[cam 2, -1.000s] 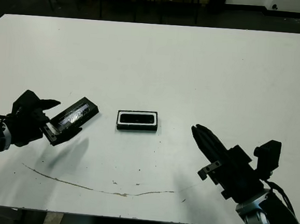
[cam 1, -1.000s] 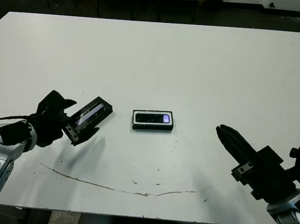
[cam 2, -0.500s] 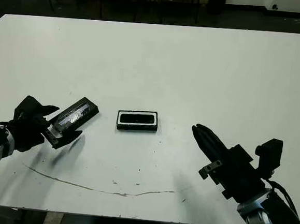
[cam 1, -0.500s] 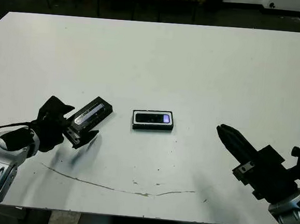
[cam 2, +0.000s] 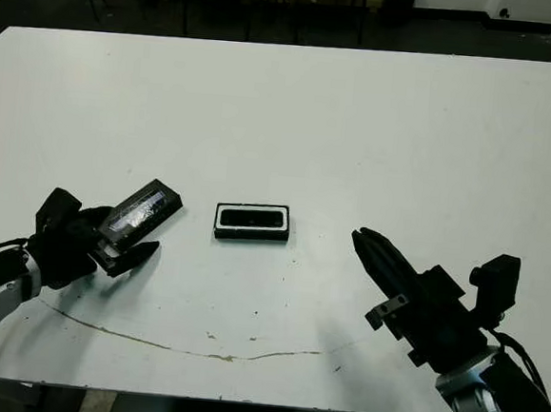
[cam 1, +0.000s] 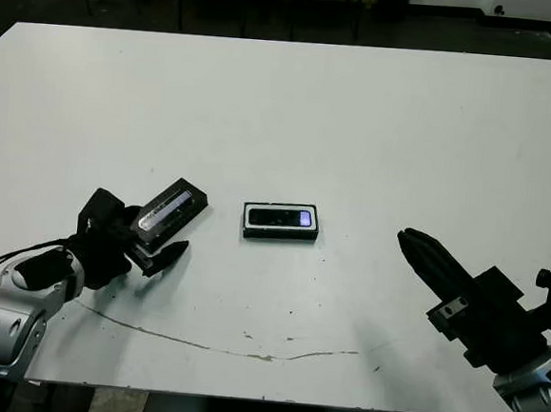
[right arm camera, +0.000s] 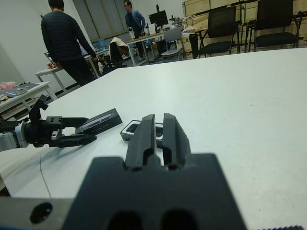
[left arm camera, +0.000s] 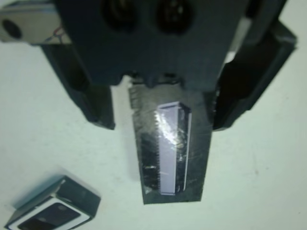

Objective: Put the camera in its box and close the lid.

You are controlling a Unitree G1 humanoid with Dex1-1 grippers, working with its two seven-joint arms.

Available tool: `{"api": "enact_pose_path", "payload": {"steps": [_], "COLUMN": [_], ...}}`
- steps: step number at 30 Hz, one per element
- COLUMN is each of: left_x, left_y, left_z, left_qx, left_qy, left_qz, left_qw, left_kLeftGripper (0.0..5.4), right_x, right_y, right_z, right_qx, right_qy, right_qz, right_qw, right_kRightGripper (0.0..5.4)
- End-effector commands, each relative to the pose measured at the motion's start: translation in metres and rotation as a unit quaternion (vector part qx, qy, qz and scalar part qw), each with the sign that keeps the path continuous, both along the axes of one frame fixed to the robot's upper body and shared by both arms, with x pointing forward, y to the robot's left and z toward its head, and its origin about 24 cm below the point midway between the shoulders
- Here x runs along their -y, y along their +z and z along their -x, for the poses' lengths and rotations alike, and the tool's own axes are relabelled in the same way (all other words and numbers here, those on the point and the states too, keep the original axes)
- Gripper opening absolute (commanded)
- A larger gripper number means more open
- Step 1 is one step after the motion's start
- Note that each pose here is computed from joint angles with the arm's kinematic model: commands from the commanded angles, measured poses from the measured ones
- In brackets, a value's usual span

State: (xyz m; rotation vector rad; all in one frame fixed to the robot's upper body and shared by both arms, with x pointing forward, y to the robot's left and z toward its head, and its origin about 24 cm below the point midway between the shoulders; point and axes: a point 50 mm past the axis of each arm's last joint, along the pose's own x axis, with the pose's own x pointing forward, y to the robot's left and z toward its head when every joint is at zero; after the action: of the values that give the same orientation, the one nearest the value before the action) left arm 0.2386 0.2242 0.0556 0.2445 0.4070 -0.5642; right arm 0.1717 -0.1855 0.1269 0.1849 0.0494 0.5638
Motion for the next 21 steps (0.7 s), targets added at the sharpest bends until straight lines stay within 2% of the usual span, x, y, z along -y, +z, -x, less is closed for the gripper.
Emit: {"api": "enact_pose_path", "payload": {"steps": [1, 6, 18, 21], "left_x": [-0.003, -0.003, -0.002, -0.003], "left_y": [-0.012, -0.011, 0.006, 0.017], "left_z": [0.006, 0.005, 0.001, -0.005], "left_qx": [-0.031, -0.029, 0.008, 0.032], "left_qy": [-0.002, -0.014, -0.02, -0.02], "left_qz": [-0.011, 0.001, 0.0, 0.008], "left_qw": [0.999, 0.999, 1.0, 0.999], "left_kLeftGripper": [3.62, 2.76, 2.75, 2.75], "right_x": [0.002, 0.001, 0.002, 0.007], "right_y": [-0.003, -0.005, -0.007, -0.018], "right_z": [0.0, 0.0, 0.0, -0.001], "right_qx": [-0.01, -0.011, -0.014, -0.029], "right_qy": [-0.003, -0.004, -0.008, -0.028], "right_qz": [0.009, 0.009, 0.009, 0.016], "right_qw": [1.0, 1.0, 1.0, 0.999], "right_kRightGripper": [0.0, 0.0, 0.0, 0.0]}}
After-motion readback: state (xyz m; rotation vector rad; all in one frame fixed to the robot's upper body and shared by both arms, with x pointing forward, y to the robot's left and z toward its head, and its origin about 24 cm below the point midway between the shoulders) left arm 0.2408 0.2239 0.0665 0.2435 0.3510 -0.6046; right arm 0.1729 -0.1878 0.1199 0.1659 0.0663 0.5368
